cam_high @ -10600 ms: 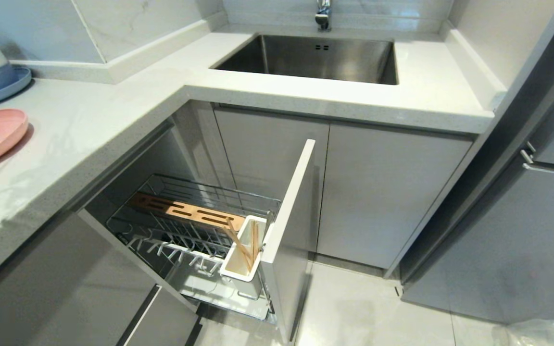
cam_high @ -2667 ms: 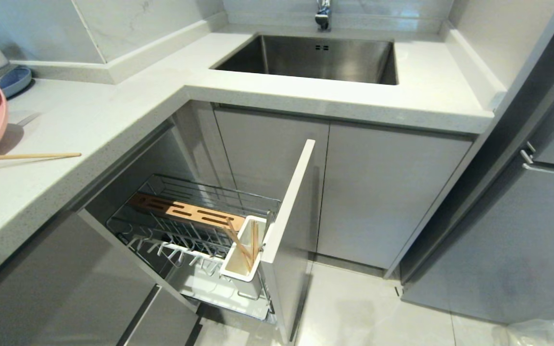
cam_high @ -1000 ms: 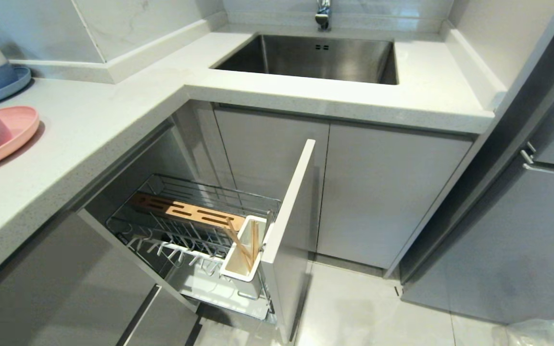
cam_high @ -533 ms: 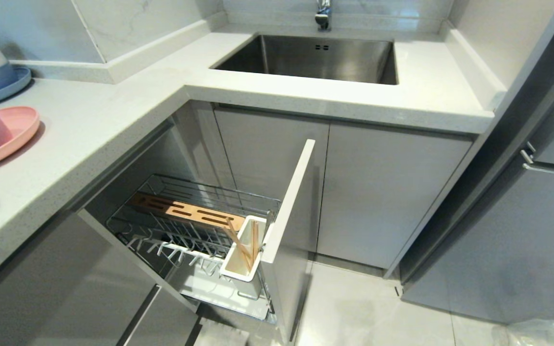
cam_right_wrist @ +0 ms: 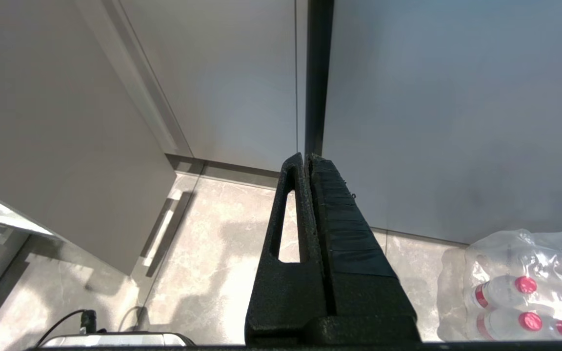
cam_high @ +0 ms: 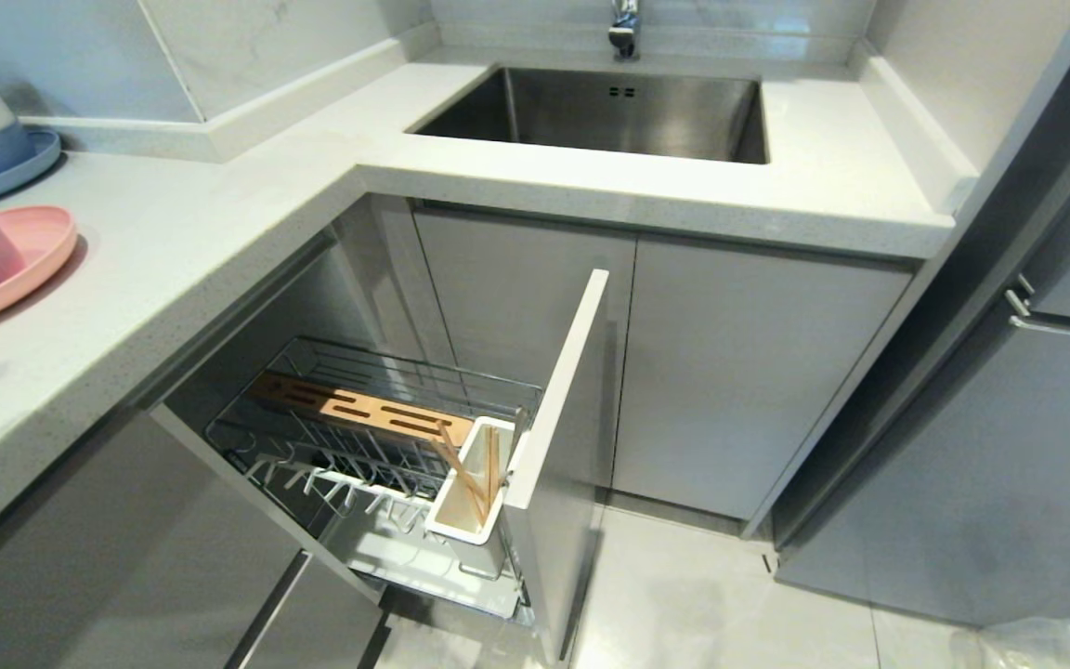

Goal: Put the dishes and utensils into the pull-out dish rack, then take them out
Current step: Close the cupboard

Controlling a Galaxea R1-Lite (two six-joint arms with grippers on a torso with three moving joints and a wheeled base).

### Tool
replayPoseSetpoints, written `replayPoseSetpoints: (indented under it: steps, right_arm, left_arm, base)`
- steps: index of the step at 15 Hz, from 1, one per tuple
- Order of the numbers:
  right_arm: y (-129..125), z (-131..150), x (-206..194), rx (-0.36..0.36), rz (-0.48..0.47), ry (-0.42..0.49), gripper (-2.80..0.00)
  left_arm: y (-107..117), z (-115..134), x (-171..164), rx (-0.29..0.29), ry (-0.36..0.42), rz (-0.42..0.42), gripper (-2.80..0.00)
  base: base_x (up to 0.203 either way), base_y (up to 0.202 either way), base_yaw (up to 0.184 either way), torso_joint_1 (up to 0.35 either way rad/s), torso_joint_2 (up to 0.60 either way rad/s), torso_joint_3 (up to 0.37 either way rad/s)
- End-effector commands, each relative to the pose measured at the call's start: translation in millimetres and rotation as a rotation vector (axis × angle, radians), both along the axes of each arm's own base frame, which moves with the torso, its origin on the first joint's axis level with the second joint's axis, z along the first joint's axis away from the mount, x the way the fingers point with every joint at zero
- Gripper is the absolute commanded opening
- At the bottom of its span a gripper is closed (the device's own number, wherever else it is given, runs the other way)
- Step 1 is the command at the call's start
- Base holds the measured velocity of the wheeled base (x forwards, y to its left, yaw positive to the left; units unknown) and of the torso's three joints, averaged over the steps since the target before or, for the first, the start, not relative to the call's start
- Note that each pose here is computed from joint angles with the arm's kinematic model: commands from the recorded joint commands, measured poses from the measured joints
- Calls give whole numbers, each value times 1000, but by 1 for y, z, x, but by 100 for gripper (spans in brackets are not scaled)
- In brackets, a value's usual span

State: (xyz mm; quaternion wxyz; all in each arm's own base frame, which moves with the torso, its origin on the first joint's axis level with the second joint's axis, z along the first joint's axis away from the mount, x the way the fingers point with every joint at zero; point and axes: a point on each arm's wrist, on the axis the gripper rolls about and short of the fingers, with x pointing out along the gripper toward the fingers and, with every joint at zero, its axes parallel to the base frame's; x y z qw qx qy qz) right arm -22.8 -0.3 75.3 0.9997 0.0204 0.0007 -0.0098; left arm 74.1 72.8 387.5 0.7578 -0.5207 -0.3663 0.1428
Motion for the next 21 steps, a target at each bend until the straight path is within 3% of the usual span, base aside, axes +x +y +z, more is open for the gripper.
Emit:
replayPoseSetpoints:
  steps: [1,4,6,8,10,13,17,21]
  right_arm:
    - [0,0,0,1,0,1,-280]
    - [0,0,0,1,0,1,-280]
    - [0,0,0,1,0,1,-280]
    - [0,0,0,1,0,1,-280]
    - [0,0,0,1,0,1,-280]
    - [0,0,0,1,0,1,-280]
    - [0,0,0,1,0,1,-280]
    - [0,0,0,1,0,1,-280]
  left_arm:
    - [-12,6,-9,37,-21,-16,-280]
    - [-26,4,-16,175,69,-12,-280]
    - [-37,-3,-19,304,220,-14,-280]
    - [-50,-17,-31,421,421,-32,-280]
    - [-65,-25,-55,480,472,-80,-280]
    - [-75,-54,-80,592,730,-173,-280]
    - [-79,-80,-101,630,997,-373,-280]
    - [-77,-95,-86,653,1225,-665,-280]
  base:
    - [0,0,0,0,0,0]
    - [0,0,0,0,0,0]
    - [0,0,0,0,0,0]
    - [0,0,0,0,0,0]
    - [0,0,0,0,0,0]
    - [0,0,0,0,0,0]
    - [0,0,0,0,0,0]
    - [0,0,0,0,0,0]
